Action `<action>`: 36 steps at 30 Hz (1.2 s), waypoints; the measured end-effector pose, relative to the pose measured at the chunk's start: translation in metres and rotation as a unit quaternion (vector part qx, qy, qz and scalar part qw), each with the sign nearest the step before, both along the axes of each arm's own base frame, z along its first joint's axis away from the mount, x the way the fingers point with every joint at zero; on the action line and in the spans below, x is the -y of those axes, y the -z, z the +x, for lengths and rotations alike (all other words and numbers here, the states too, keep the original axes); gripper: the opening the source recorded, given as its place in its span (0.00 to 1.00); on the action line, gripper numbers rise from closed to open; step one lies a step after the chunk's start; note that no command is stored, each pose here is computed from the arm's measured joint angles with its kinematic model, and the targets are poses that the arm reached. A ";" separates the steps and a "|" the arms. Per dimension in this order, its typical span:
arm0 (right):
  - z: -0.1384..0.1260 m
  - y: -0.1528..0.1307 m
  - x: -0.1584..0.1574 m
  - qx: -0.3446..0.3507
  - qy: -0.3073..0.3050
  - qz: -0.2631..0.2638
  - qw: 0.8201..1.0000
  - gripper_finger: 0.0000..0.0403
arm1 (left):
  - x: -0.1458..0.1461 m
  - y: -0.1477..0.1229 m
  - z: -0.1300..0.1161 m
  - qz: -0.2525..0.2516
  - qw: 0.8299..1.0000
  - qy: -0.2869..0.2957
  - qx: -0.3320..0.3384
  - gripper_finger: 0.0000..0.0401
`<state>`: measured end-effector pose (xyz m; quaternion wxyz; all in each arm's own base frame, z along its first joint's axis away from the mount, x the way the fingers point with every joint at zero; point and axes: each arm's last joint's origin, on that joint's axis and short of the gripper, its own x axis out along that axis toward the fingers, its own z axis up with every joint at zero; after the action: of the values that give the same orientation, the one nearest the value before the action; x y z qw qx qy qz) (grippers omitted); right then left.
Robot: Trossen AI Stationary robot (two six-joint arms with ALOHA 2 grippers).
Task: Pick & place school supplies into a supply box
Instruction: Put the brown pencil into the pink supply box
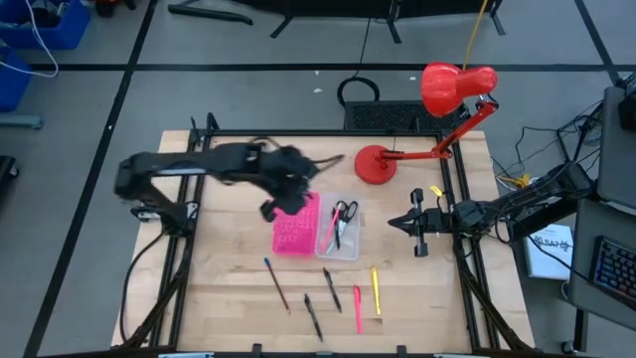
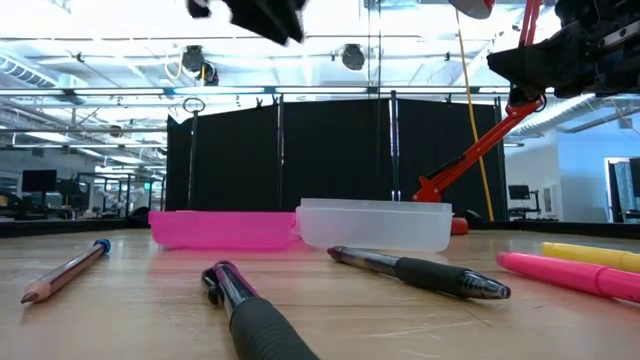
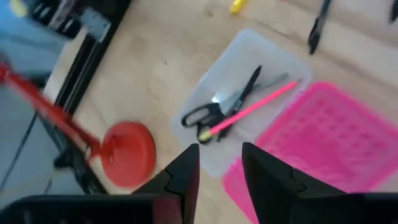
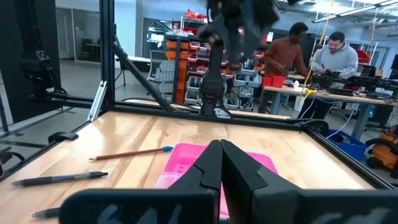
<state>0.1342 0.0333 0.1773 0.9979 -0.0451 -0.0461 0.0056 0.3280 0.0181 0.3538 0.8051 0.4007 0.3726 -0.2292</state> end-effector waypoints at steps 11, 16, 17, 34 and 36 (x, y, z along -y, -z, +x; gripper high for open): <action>0.000 0.005 0.000 -0.027 -0.005 0.046 0.999 0.00 | 0.028 0.070 -0.087 -0.151 0.981 -0.120 0.016 0.11; 0.000 0.012 0.000 -0.059 -0.005 0.078 0.995 0.00 | 0.054 0.132 -0.107 -0.130 0.990 -0.046 -0.023 0.02; 0.000 0.012 0.000 -0.059 -0.005 0.087 0.994 0.00 | 0.060 0.140 -0.111 -0.125 0.991 -0.032 -0.032 0.01; 0.000 0.008 0.000 -0.042 -0.007 0.100 0.994 0.00 | 0.117 0.156 -0.114 -0.089 0.994 -0.047 0.037 0.06; 0.000 0.008 0.000 -0.041 -0.006 0.101 0.994 0.00 | 0.118 0.159 -0.112 -0.079 0.995 -0.045 0.040 0.10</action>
<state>0.1346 0.0335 0.1695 0.9984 0.0561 -0.0062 0.0091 0.2162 -0.0997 0.1950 0.8579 0.3273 0.3384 -0.2056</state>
